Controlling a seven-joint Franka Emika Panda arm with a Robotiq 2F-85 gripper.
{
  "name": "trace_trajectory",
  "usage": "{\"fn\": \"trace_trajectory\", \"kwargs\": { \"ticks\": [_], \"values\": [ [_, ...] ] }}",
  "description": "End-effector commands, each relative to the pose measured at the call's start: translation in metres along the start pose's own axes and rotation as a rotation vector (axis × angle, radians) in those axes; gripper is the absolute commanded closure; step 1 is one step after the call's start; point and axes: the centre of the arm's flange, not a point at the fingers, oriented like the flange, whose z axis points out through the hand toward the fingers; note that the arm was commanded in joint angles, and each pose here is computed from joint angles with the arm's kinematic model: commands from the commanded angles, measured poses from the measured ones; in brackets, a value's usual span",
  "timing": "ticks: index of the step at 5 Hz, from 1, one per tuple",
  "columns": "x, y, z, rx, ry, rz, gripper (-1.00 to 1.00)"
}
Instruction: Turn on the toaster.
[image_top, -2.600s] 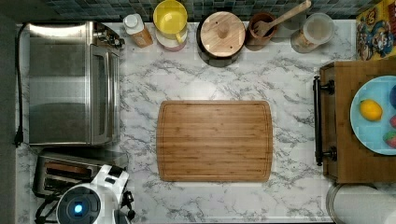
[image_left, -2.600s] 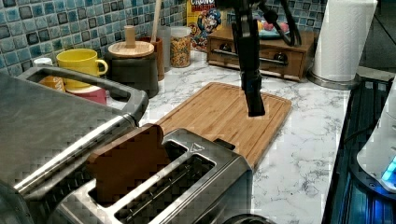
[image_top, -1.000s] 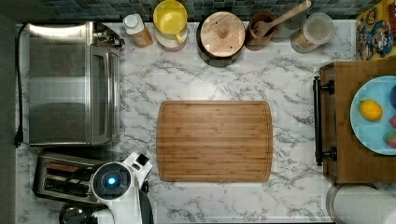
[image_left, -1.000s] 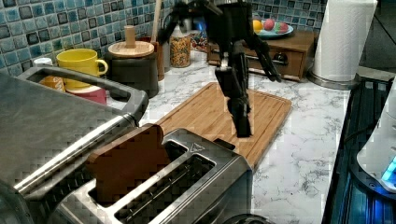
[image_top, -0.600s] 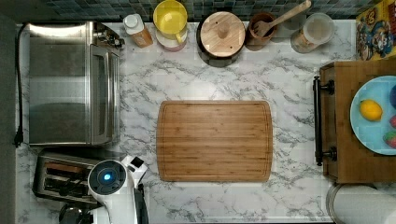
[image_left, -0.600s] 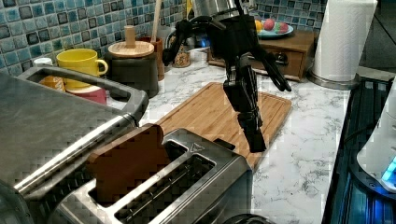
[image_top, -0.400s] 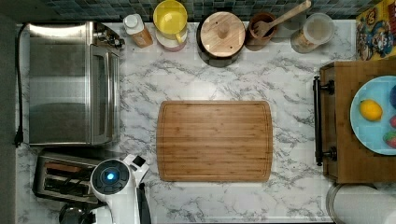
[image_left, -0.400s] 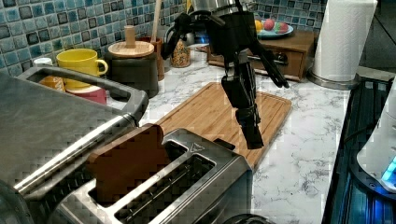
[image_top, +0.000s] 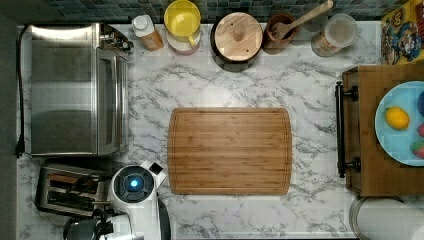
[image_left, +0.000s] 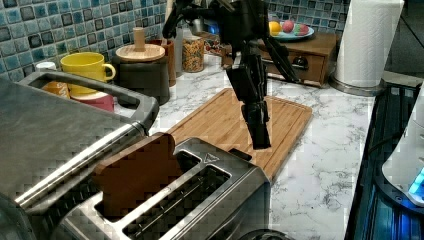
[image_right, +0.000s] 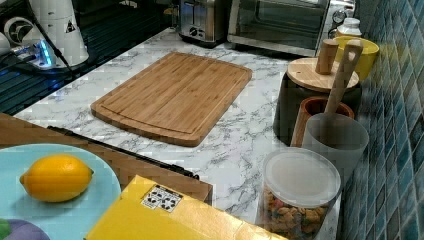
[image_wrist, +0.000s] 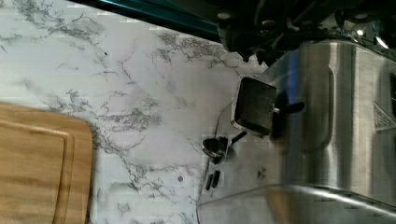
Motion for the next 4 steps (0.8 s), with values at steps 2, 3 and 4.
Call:
{"fn": "trace_trajectory", "kwargs": {
  "ticks": [2,3,4],
  "values": [
    [0.022,-0.065,-0.029,-0.047,0.136,-0.155,1.00],
    [0.027,-0.049,-0.022,-0.063,0.203,-0.119,1.00],
    [0.037,-0.037,-0.022,-0.070,0.206,-0.081,1.00]
  ]
}}
